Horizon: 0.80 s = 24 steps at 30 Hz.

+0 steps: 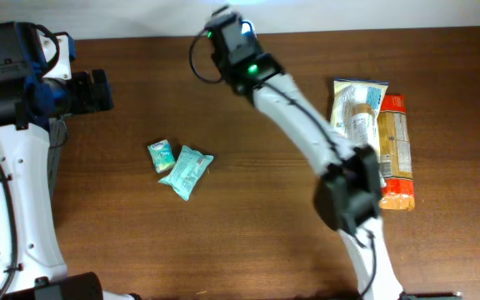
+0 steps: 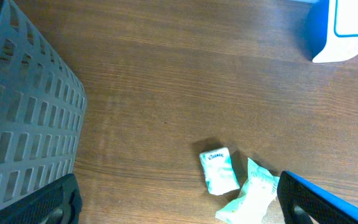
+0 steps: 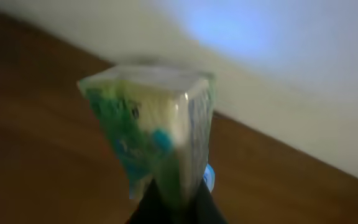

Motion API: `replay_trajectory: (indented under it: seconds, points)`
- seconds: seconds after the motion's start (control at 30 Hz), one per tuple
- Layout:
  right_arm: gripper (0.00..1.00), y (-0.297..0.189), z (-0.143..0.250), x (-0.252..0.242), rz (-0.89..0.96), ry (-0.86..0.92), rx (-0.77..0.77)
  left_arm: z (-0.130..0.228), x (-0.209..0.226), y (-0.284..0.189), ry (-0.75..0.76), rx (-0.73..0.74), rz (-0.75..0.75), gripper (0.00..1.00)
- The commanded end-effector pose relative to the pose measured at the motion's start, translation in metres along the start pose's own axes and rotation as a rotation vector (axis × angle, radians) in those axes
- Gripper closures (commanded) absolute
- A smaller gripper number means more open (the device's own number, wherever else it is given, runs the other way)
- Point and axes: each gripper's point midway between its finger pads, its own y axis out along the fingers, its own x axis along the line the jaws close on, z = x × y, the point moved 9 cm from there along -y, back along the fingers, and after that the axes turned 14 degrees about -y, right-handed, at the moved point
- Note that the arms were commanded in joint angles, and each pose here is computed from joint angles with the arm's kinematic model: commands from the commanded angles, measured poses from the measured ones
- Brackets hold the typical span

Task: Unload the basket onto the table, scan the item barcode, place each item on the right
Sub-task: 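Move the tissue pack right and drop it beside the snack bags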

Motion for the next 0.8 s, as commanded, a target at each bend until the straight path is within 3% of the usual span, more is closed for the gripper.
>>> replay_trajectory:
  seconds: [0.0,0.07,0.17,0.27,0.4,0.53,0.77]
  points:
    - [0.96,-0.094,-0.017,-0.054,-0.385,0.314,-0.088,-0.002,0.001,-0.004,-0.007,-0.012,0.006,0.01]
    - [0.96,-0.123,0.009,-0.077,-0.557,0.369,0.02,-0.002,0.001,-0.004,-0.007,-0.013,0.006,0.01]
    - [0.96,-0.136,0.066,-0.113,-0.581,0.492,0.286,-0.002,0.001,-0.004,-0.007,-0.012,0.006,0.01]
    - [0.96,-0.12,0.137,-0.149,-0.355,0.547,0.603,-0.002,0.001,-0.004,-0.006,-0.012,0.006,0.01]
    - [0.96,-0.095,0.198,-0.163,-0.186,0.548,0.805,-0.002,0.001,-0.004,-0.006,-0.012,0.006,0.01]
    - [0.96,-0.086,0.243,-0.181,-0.107,0.678,0.893,-0.002,0.001,-0.004,-0.007,-0.012,0.006,0.01]
    - [0.96,-0.089,0.278,-0.22,-0.019,0.835,0.89,-0.002,0.001,-0.004,-0.006,-0.012,0.006,0.01]
